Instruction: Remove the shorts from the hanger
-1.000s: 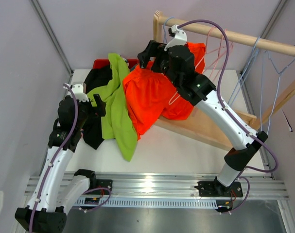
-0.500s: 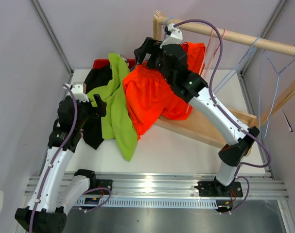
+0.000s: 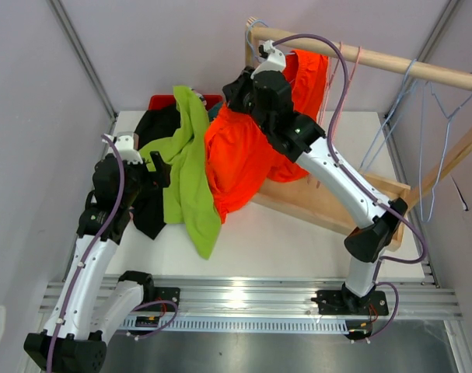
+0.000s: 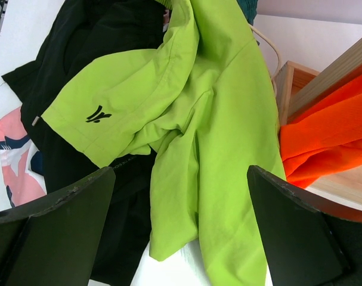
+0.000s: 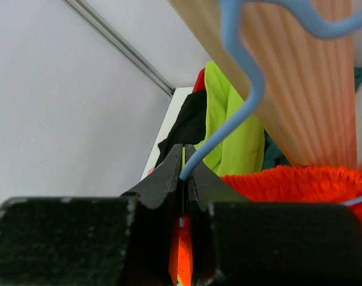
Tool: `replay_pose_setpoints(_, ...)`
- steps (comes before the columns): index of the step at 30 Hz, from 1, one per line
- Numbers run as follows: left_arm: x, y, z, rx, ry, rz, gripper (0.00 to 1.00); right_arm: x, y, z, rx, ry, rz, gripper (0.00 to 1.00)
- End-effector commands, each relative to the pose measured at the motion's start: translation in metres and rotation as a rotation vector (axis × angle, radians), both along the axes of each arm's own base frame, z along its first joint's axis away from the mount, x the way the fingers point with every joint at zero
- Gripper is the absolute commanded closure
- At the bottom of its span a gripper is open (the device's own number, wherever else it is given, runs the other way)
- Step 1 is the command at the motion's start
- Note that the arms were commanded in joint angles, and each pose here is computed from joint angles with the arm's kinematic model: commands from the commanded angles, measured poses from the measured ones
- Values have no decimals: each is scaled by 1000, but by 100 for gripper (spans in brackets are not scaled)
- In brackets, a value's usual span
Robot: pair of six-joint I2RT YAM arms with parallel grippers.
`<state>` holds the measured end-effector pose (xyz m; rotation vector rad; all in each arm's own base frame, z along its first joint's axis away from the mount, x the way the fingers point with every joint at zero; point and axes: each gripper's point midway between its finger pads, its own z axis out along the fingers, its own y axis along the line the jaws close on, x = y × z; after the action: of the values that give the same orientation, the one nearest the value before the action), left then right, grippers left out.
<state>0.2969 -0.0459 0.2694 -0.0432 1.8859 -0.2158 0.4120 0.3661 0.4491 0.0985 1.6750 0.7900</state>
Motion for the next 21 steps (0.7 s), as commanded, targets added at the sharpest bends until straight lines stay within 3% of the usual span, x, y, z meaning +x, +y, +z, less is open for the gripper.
replay_pose_setpoints(1, 1, -3, 8, -16, -35, -12, 1, -23, -22, 62, 91, -113, -3, 98)
replay_pose_setpoints(5, -2, -8, 18, -15, -77, -47, 1, -44, -34, 77, 128, -119, 24, 100)
replay_pose_setpoints(11, -19, -53, 70, 27, -210, -243, 1, -93, -55, 120, 239, -165, 128, 100)
replay_pose_setpoints(16, -74, -120, 120, -46, -397, -648, 1, -136, -69, 150, 360, -179, 243, 100)
replay_pose_setpoints(21, -126, -147, 154, -195, -557, -894, 1, -151, -70, 144, 388, -153, 294, 100)
